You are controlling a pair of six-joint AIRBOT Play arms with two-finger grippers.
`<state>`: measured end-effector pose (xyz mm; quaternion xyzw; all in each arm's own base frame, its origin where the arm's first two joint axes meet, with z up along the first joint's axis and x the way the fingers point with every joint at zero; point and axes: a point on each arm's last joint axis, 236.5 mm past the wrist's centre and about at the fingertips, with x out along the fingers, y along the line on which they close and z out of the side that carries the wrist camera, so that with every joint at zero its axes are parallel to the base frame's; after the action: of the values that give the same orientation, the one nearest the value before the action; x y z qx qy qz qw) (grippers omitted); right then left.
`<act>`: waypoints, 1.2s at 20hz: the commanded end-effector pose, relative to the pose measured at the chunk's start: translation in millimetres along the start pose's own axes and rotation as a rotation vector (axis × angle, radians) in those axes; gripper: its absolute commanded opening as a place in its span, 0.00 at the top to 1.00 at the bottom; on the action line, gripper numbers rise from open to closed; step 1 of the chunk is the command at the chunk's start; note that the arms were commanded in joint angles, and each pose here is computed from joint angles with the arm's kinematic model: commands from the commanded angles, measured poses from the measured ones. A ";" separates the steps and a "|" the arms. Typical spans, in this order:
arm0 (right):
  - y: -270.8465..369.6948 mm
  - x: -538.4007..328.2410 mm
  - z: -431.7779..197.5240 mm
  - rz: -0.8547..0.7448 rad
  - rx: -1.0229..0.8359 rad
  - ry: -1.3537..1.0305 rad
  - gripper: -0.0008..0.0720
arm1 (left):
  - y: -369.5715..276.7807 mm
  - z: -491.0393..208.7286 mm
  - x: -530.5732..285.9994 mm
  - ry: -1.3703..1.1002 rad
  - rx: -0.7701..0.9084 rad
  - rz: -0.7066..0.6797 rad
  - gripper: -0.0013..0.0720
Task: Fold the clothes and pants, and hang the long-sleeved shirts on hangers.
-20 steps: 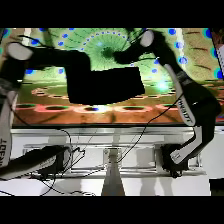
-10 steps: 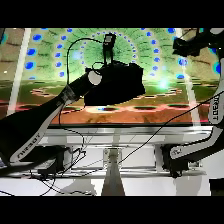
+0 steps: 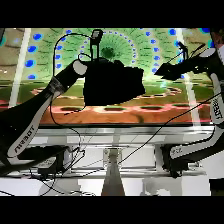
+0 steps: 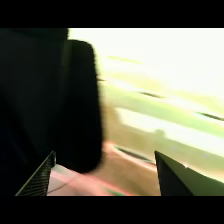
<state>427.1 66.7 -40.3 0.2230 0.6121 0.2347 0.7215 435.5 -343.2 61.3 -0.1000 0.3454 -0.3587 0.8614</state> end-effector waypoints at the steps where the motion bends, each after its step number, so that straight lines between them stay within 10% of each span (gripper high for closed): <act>1: 30.2 53.9 3.3 0.022 0.035 -0.028 0.01 | -3.9 -9.6 -5.2 0.057 -0.075 -0.057 0.03; 8: 25.9 116.8 0.0 -0.048 0.226 -0.009 0.04 | -15.8 -12.7 -5.2 0.070 -0.107 -0.095 0.03; 13: 69.3 137.8 -27.7 0.123 0.170 0.119 0.24 | -4.3 -19.9 -4.7 0.096 -0.028 -0.050 0.04; 15: 99.4 144.6 -19.4 0.205 0.134 0.077 0.29 | -4.7 -20.2 -4.7 0.097 -0.028 -0.051 0.36; 18: 127.3 155.1 -13.4 0.254 0.081 0.031 0.96 | 7.4 -21.5 -6.3 0.106 0.015 -0.017 0.89; 23: 117.5 144.1 -7.6 0.183 -0.048 0.031 0.95 | 41.1 11.6 -36.9 0.029 0.001 0.046 0.97; 24: 110.8 140.2 -7.3 0.160 -0.071 0.042 0.75 | 46.8 17.3 -44.6 0.017 -0.004 0.054 0.97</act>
<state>430.9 250.1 -84.9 0.2816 0.5995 0.3072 0.6833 439.6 -303.1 64.0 -0.0884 0.3693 -0.3512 0.8558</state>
